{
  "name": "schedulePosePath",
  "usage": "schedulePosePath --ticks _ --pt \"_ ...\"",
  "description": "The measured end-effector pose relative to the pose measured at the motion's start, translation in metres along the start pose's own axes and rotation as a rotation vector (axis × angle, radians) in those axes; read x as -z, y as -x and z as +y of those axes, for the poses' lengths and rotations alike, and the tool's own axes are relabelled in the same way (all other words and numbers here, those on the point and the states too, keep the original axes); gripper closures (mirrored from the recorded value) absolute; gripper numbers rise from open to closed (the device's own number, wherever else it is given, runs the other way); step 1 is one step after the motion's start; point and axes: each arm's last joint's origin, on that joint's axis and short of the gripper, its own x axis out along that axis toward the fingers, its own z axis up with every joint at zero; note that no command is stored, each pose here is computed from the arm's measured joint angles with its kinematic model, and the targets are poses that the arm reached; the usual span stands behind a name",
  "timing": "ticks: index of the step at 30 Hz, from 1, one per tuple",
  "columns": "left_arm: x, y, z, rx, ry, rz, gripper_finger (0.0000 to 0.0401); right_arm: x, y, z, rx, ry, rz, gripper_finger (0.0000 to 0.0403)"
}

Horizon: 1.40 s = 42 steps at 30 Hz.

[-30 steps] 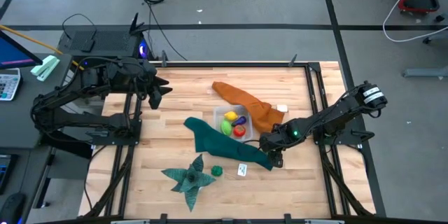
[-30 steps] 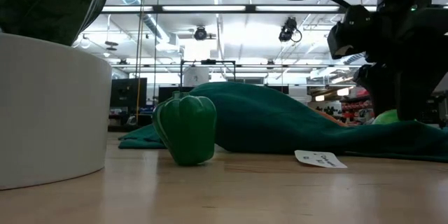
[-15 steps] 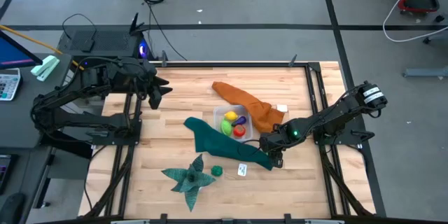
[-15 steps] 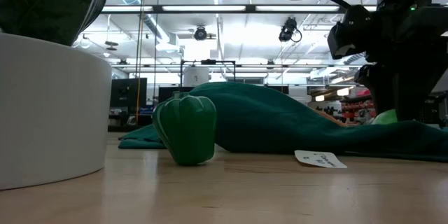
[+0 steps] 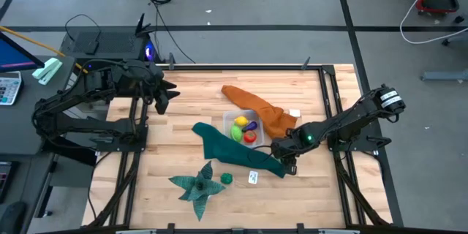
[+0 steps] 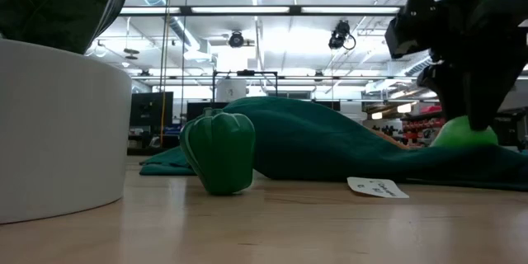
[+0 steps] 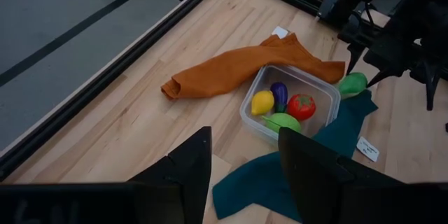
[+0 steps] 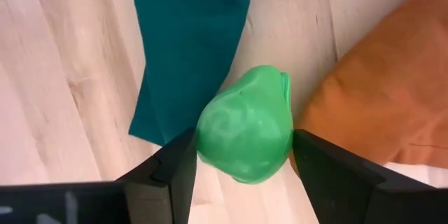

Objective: Pick and placing Produce into tupperware
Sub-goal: Put the green pear into the transparent bin

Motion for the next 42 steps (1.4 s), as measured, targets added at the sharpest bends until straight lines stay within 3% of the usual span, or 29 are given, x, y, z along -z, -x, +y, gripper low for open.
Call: schedulePosePath --ticks 14,21,42 --pt "0.000 0.000 0.000 0.000 0.000 0.002 0.0228 -0.017 0.043 0.013 -0.002 0.121 0.022 0.0218" --pt "0.000 0.000 0.000 0.000 0.000 0.002 0.0229 -0.033 0.072 0.019 -0.030 0.189 -0.048 0.0218" --pt "0.000 0.000 0.000 0.000 -0.001 0.002 0.0229 -0.080 0.088 -0.042 -0.007 0.167 -0.263 0.0220"
